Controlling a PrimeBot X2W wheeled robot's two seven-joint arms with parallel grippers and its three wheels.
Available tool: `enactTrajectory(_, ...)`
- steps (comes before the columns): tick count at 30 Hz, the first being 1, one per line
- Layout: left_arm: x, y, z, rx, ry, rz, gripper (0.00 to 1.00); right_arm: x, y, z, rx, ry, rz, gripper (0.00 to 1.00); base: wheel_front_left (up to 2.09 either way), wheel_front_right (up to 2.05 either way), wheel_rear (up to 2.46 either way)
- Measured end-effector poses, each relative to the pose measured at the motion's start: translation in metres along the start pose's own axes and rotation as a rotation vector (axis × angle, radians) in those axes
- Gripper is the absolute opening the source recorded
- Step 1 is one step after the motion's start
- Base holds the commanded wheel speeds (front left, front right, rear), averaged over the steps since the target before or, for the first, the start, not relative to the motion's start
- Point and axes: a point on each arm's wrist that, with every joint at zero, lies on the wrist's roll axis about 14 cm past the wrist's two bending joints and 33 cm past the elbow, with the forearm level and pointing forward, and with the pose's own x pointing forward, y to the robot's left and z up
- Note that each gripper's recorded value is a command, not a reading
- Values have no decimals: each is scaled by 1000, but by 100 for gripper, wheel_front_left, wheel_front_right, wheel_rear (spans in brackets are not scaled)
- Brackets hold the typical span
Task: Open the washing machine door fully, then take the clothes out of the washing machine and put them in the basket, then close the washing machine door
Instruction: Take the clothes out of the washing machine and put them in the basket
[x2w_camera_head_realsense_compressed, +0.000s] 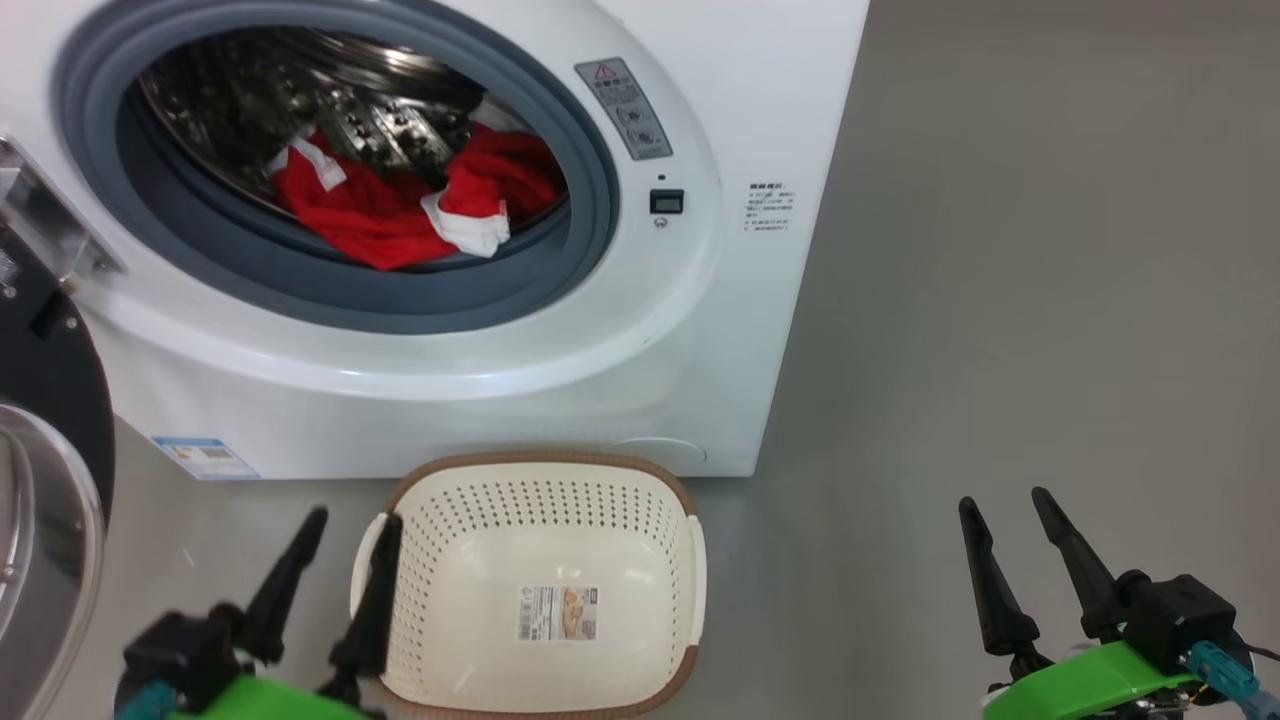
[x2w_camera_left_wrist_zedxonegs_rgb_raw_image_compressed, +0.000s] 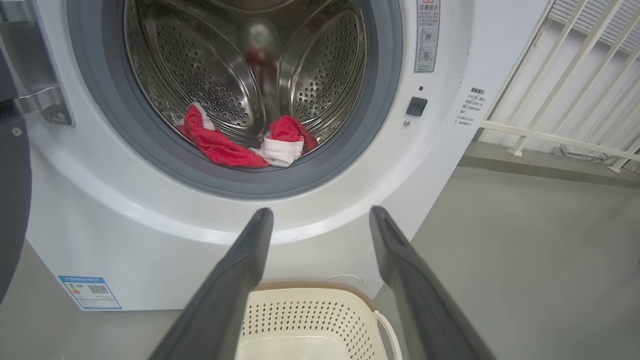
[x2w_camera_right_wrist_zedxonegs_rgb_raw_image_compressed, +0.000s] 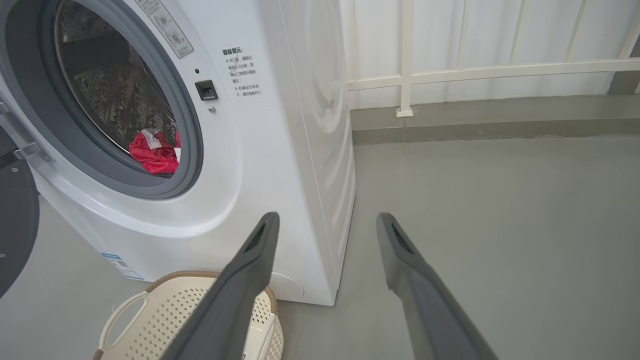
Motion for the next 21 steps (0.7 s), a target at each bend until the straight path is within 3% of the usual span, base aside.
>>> enactTrajectory(21,183,-7,12,139,45,-175,100,52,-8,-31,55,64,-16,100,0,0,0)
